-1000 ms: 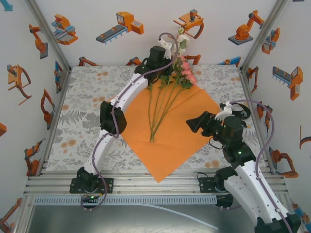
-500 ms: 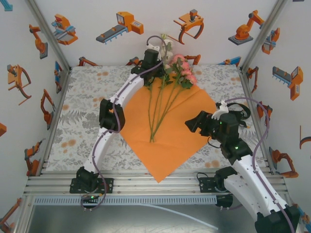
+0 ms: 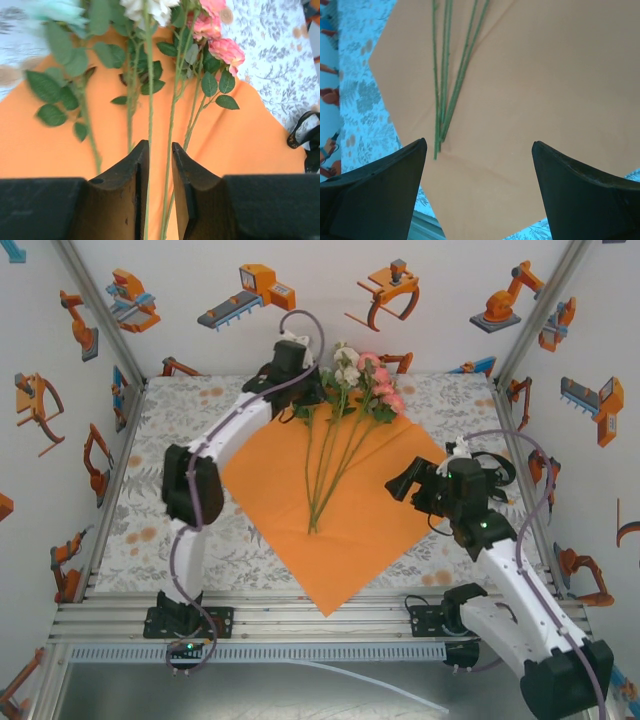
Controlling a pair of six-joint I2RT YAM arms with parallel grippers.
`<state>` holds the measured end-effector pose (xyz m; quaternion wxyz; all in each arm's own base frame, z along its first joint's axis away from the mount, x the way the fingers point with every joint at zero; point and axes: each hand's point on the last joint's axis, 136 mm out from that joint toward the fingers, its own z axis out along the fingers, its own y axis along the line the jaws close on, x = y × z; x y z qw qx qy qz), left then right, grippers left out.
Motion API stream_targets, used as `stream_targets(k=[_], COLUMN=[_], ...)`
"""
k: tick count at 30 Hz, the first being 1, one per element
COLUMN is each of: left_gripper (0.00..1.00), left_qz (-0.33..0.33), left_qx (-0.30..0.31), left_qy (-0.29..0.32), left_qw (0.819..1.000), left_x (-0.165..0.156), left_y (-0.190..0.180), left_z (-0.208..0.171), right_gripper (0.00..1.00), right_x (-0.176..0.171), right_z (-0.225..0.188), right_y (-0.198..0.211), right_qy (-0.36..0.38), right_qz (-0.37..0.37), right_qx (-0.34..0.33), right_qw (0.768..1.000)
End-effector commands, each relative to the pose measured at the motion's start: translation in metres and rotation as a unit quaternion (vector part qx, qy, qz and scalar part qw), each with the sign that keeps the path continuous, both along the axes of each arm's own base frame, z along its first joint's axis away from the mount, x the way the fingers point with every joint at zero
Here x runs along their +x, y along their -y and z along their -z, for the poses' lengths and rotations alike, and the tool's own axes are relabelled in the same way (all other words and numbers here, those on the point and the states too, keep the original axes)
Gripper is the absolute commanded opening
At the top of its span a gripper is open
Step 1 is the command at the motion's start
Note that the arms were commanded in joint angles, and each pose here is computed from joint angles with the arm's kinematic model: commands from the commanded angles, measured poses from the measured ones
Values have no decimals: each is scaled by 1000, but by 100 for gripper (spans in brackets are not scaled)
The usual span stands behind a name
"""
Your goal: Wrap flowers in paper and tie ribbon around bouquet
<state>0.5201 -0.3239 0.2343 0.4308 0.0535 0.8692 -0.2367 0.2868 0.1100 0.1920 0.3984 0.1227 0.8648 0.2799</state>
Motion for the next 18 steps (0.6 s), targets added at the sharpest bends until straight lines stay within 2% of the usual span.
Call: stream_targets(k=[1,2,4,5,7,8,9,13,18], left_gripper=[21,16,0,0,0,0,0,0,0], left_qz=[-110,-131,-159,-166,-174,-175,-175,-187,-219], left_qx=[8,5,-2,-4,-6,-6,-2,15,17], left_qy=[14,-2,-55,-81,-131,-145,-162,-211,-247], left_qw=[994,991,986,983,976,974,971,959,944], left_x=[-6,-11,-26,-32,-45,-49,-54,-64,-70], left_y=[-79,-98,-132,-142,-156,-159,-162,-168,-189], left_z=[-2,13,58,78,116,129,143,183,210], right_gripper=[72,66,49,41,11,3,0,0,0], right_x=[16,22,39,46,62,67,73,94,115], right_z=[21,28,42,49,62,69,75,101,132], right_y=[19,23,35,39,47,51,58,77,89], right_qy=[-63,-77,-98,-106,-122,-134,-144,-173,-215], right_qz=[42,46,59,62,63,68,78,108,112], right_qx=[-10,-9,-5,-4,-15,-30,-48,-90,-106], right_qw=[997,996,993,992,990,988,985,975,964])
